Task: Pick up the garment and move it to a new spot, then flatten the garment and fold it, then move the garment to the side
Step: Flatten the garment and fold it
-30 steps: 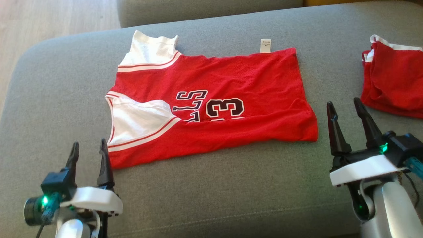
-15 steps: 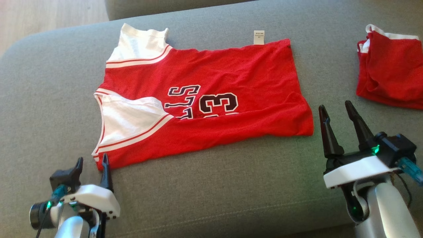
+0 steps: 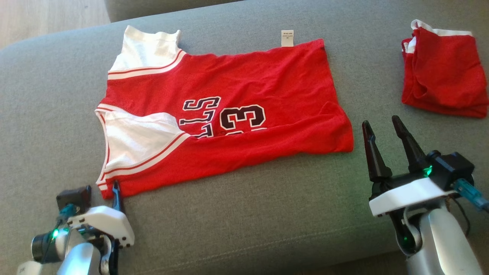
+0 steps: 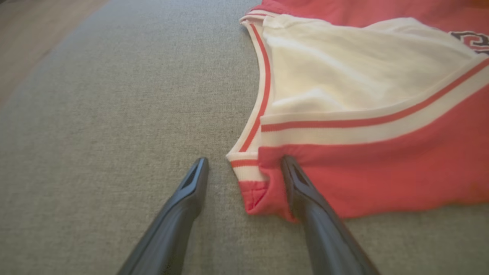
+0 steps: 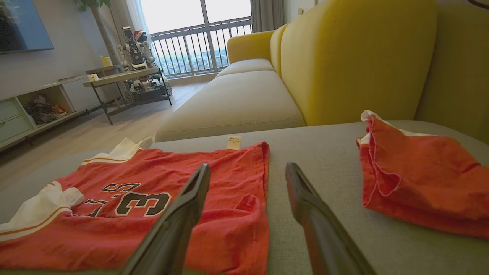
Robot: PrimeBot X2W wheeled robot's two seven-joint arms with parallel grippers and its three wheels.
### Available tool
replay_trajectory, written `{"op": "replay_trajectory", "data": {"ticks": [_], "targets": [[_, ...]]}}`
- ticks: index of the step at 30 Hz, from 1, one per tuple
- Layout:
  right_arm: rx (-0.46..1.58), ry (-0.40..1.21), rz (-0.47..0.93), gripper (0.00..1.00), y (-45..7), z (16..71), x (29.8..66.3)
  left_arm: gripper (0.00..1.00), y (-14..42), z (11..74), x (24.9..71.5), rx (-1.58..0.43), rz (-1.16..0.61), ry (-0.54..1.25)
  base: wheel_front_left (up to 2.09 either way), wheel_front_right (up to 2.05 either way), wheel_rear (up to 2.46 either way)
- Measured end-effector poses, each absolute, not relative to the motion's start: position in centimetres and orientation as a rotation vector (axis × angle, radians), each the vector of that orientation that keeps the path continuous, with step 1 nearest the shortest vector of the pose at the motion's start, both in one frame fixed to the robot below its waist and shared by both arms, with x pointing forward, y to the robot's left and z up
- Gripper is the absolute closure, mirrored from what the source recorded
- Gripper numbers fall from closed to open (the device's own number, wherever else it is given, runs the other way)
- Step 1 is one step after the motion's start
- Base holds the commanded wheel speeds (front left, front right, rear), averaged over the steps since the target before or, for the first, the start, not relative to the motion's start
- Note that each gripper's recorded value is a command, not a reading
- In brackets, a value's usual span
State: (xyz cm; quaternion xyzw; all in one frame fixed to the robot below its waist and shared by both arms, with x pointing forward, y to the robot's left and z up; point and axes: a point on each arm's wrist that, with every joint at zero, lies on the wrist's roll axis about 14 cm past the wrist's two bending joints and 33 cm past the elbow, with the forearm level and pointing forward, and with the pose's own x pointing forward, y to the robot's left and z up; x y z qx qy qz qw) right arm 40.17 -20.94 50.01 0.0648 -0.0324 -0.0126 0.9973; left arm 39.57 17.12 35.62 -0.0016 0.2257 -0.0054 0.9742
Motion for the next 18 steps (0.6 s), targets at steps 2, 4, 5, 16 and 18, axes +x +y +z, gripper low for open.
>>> {"op": "replay_trajectory", "data": {"ticks": [2, 4, 5, 16, 18], "targets": [[0.131, -0.052, -0.027, 0.00, -21.0, 49.6, 40.1, 0.00, 17.1, 35.5, 39.7, -0.002, -0.013, 0.464, 0.00, 0.00, 0.00], [0.136, -0.024, -0.029, 0.00, -20.9, 48.7, 40.0, 0.40, 16.8, 35.3, 39.6, -0.004, -0.030, 0.472, 0.00, 0.00, 0.00], [0.141, -0.004, -0.030, 0.00, -20.9, 48.1, 39.9, 0.97, 16.7, 35.3, 39.6, -0.006, -0.037, 0.474, 0.00, 0.00, 0.00], [0.396, 0.219, -0.111, 0.00, -21.2, 42.2, 40.4, 1.00, 17.0, 37.9, 40.2, -0.015, -0.028, 0.362, 0.00, 0.00, 0.00], [0.464, 0.248, -0.118, 0.00, -20.7, 41.4, 40.9, 1.00, 17.1, 38.5, 40.4, -0.009, -0.026, 0.339, 0.00, 0.00, 0.00]]}}
